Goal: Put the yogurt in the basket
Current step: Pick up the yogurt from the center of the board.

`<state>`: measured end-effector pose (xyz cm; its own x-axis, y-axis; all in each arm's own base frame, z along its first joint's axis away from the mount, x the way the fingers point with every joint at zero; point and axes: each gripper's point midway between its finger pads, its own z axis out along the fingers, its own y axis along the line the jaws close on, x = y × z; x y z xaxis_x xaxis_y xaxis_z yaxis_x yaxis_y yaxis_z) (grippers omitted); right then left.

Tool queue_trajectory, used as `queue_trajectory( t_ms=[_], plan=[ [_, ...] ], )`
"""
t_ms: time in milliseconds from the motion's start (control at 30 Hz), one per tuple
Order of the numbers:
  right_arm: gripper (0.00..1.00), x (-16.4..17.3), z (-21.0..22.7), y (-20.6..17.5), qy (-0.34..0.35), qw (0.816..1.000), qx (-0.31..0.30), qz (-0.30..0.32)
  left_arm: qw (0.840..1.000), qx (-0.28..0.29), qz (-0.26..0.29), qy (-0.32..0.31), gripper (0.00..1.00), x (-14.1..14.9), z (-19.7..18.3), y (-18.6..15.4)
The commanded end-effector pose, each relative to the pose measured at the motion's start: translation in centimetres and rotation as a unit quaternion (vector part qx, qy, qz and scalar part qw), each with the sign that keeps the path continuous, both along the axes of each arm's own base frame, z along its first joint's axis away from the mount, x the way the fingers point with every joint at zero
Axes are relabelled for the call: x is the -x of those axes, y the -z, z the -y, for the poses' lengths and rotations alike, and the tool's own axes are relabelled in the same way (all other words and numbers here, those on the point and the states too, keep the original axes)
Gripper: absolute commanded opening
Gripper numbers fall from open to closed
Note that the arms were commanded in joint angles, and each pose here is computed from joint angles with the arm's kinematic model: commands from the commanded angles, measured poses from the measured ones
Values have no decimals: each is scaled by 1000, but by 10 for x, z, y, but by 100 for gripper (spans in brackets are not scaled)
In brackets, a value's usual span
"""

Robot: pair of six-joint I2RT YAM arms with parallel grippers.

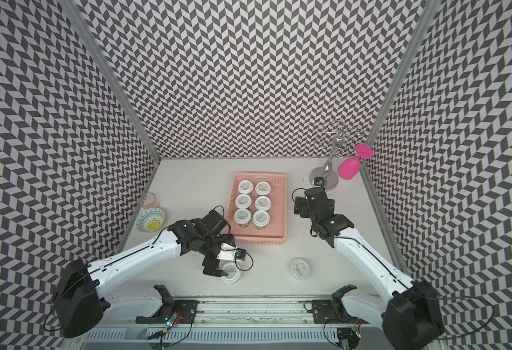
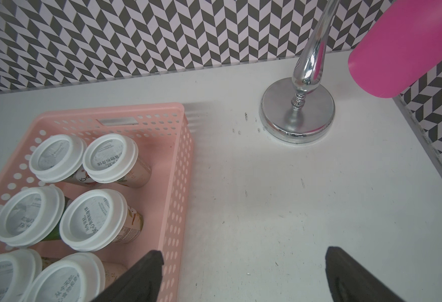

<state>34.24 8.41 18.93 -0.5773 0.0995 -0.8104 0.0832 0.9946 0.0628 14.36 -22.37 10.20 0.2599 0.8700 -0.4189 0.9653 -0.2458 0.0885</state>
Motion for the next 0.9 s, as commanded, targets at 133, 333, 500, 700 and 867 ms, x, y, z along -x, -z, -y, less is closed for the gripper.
queue_trajectory(
  t_ms=[133, 333, 500, 700, 867],
  plan=[
    [100, -5, 3, -10, 8, 1000, 1, 25, 999, 4, -32, 29, 100, 21, 5, -3],
    [100, -6, 3, -8, 6, 1000, 0, 21, 999, -8, -37, 39, 100, 30, 0, 7],
    [100, -5, 3, -8, 7, 1000, 0, 22, 999, -15, -23, 43, 100, 28, 0, 11],
    [99, -5, 5, -9, 11, 1000, 3, 24, 999, -18, -9, 44, 100, 25, 2, 18],
    [99, -5, 6, -8, 13, 1000, 5, 24, 999, -17, -7, 43, 99, 25, 4, 22]
  ],
)
